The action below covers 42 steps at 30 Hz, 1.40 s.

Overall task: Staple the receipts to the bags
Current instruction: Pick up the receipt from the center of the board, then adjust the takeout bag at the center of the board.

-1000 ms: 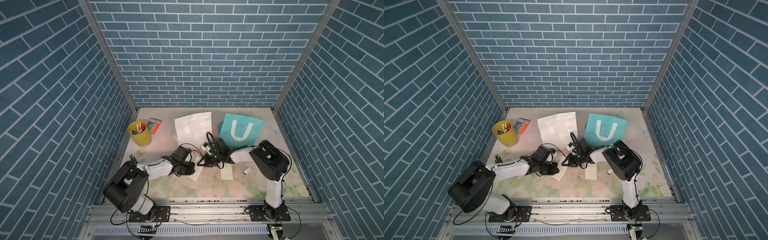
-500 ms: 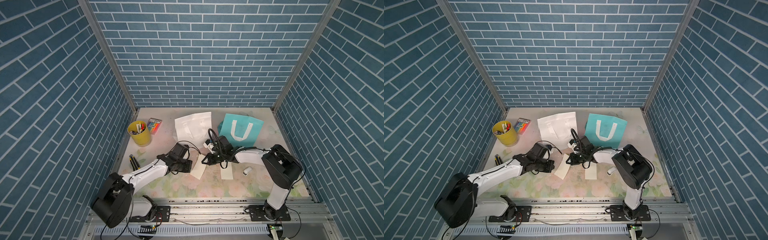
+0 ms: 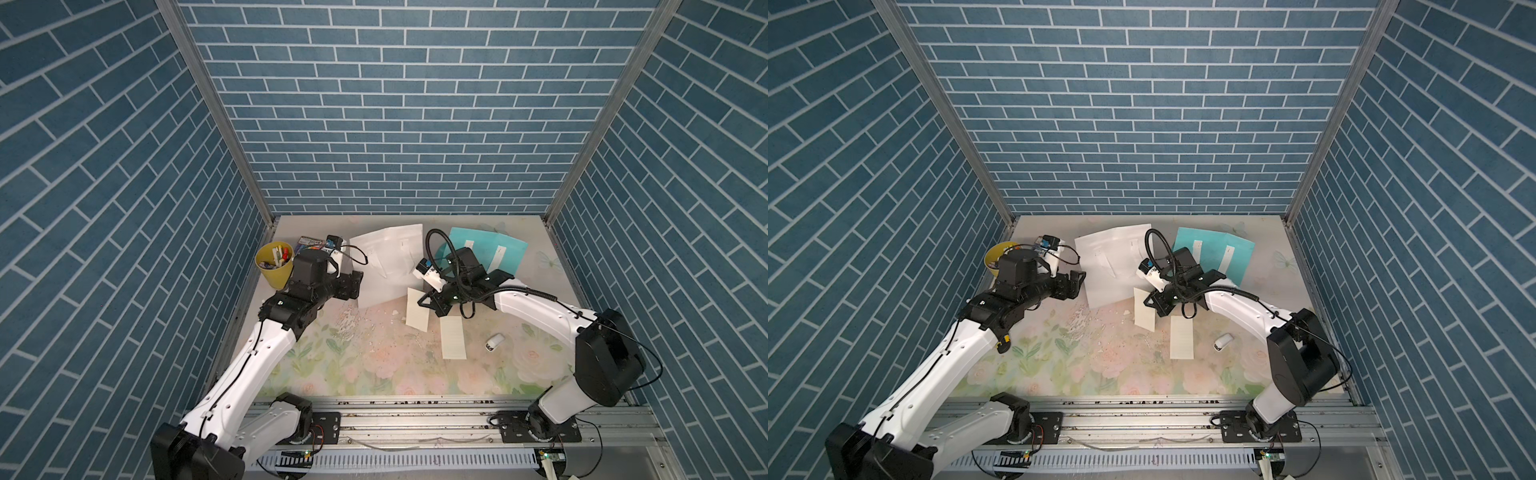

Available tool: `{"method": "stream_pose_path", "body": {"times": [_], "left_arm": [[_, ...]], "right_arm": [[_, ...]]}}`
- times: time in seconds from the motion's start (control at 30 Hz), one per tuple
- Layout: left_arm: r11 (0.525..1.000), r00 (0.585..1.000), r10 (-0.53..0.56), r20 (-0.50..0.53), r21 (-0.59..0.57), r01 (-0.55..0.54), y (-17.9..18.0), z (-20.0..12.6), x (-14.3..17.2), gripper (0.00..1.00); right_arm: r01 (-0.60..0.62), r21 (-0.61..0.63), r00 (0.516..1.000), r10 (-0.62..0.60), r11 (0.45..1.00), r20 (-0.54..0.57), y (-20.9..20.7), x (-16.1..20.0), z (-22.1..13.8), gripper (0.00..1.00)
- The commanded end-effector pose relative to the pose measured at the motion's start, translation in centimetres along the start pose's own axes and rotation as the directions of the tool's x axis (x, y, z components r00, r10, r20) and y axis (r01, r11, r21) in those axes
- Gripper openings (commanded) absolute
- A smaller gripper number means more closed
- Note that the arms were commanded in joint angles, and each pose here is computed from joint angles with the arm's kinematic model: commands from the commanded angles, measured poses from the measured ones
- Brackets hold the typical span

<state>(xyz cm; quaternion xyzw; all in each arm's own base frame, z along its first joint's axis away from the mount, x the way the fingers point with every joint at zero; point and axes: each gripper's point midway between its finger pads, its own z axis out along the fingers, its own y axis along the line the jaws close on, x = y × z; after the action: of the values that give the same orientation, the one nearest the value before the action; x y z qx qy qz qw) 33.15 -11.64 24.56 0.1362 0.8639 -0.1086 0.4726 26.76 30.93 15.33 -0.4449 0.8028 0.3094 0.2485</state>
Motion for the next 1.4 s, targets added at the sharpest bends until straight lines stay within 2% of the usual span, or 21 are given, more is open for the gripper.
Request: {"method": "stream_pose_path", "body": {"times": [0.0, 0.17, 0.27, 0.4, 0.5, 0.67, 0.73, 0.83, 1.0, 1.1, 1.23, 1.37], "left_arm": [[0.984, 0.978, 0.17, 0.123, 0.03, -0.175, 0.1, 0.7, -3.7, 0.9], [0.958, 0.957, 0.249, 0.147, 0.111, -0.266, 0.2, 3.9, -5.2, 0.89], [0.934, 0.947, 0.281, 0.157, 0.18, -0.307, -0.4, 5.6, -5.7, 0.8], [0.926, 0.955, 0.277, 0.108, 0.236, -0.296, -0.1, 7.4, -5.9, 0.64], [0.911, 0.957, 0.274, 0.091, 0.295, -0.289, -0.5, 8.0, -5.5, 0.5], [0.886, 0.959, 0.278, 0.054, 0.37, -0.278, -1.4, 8.3, -4.2, 0.18], [0.863, 0.951, 0.307, 0.038, 0.409, -0.295, -1.9, 8.1, -3.6, 0.0], [0.812, 0.932, 0.363, 0.017, 0.485, -0.325, -2.9, 7.4, -2.5, 0.0], [0.634, 0.864, 0.483, 0.146, 0.622, -0.46, -5.7, 4.1, -1.9, 0.0], [0.578, 0.84, 0.523, 0.146, 0.664, -0.475, -6.1, 2.5, -2.0, 0.0], [0.586, 0.827, 0.551, 0.11, 0.654, -0.478, -5.4, 2.5, -1.3, 0.0], [0.64, 0.837, 0.542, 0.077, 0.608, -0.47, -4.3, 3.6, -0.8, 0.0]], "right_arm": [[0.168, 0.013, 0.986, -0.168, 0.986, 0.019, 0.2, -1.3, -2.8, 0.0], [0.221, 0.048, 0.975, -0.222, 0.974, 0.002, -0.5, -1.3, -4.4, 0.0], [0.223, 0.067, 0.975, -0.224, 0.972, 0.004, -0.9, -1.3, -5.1, 0.0], [0.213, 0.088, 0.977, -0.215, 0.973, 0.011, -1.4, -1.2, -6.1, 0.0], [0.206, 0.093, 0.978, -0.208, 0.974, 0.014, -1.5, -1.1, -6.4, 0.0], [0.204, 0.093, 0.979, -0.206, 0.975, 0.009, -1.8, -1.1, -6.5, 0.0], [0.208, 0.089, 0.978, -0.209, 0.974, 0.002, -1.8, -1.1, -6.5, 0.0], [0.215, 0.088, 0.977, -0.215, 0.973, -0.009, -1.9, -1.2, -6.8, 0.0], [0.219, 0.068, 0.976, -0.218, 0.973, -0.015, -1.6, -1.5, -7.2, 0.0], [0.22, 0.025, 0.975, -0.22, 0.975, 0.008, -0.7, -1.7, -7.2, 0.0], [0.238, -0.038, 0.971, -0.237, 0.971, 0.012, 0.2, -1.9, -6.5, 0.0], [0.253, -0.086, 0.967, -0.253, 0.964, 0.01, 1.0, -2.9, -6.0, 0.0]]}}
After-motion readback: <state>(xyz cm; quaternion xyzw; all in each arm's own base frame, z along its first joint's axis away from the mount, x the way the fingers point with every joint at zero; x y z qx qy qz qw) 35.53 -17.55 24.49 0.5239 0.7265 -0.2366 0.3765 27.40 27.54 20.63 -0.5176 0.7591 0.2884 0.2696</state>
